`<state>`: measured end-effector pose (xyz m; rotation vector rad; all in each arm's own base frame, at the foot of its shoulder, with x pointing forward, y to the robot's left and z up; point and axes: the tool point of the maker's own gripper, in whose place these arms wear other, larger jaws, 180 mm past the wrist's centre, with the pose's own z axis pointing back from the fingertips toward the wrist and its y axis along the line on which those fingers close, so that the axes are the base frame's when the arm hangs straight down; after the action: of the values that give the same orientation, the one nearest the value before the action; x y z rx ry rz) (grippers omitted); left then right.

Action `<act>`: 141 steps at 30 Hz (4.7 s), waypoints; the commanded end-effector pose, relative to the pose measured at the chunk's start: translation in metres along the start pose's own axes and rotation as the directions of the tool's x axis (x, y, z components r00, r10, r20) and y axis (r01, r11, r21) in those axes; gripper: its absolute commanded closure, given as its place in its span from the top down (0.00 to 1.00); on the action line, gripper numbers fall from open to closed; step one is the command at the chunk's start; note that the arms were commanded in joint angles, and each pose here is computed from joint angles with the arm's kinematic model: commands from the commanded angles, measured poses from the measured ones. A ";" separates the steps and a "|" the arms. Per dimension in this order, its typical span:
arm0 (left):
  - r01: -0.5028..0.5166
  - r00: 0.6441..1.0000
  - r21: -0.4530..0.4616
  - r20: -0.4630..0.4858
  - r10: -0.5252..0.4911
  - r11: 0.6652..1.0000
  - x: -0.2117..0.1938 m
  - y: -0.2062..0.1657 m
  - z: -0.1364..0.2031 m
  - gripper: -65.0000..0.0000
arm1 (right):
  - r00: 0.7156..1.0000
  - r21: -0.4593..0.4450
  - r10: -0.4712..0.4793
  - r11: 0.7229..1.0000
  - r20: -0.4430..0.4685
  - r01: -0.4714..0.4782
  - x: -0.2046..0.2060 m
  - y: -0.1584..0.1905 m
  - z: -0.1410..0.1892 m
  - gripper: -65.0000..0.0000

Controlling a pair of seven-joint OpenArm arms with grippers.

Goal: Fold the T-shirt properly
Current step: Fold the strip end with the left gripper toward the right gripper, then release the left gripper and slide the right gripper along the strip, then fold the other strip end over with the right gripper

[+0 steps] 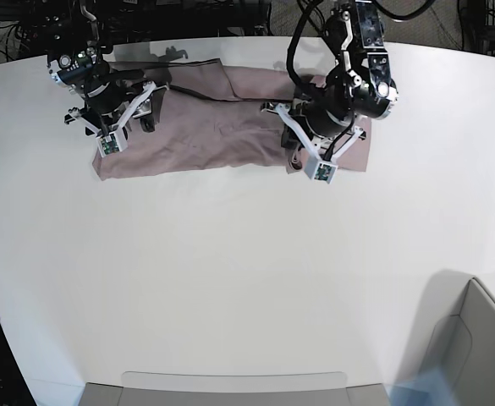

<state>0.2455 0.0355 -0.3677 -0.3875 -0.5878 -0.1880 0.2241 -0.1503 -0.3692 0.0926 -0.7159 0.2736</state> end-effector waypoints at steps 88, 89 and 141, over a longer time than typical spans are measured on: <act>-0.002 0.998 -0.144 0.058 0.011 0.990 -0.015 -0.014 0.006 0.00 | 0.684 0.271 -0.730 0.662 0.019 0.699 -0.021 -0.123 0.043 0.47; -0.002 0.998 -0.144 0.060 0.011 0.990 -0.015 -0.014 0.006 0.00 | 0.675 0.260 -0.737 0.655 0.015 0.709 -0.025 -0.124 0.039 0.47; -0.037 0.993 -0.032 0.112 0.041 0.999 -0.017 0.018 0.040 0.00 | 0.996 -0.235 -0.076 0.968 0.039 0.083 0.092 -0.129 -0.001 0.00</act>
<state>0.2111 0.0711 -0.3621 -0.4291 -0.6501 -0.1294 0.3213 -0.2523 -0.3197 -0.1048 -0.7266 0.1091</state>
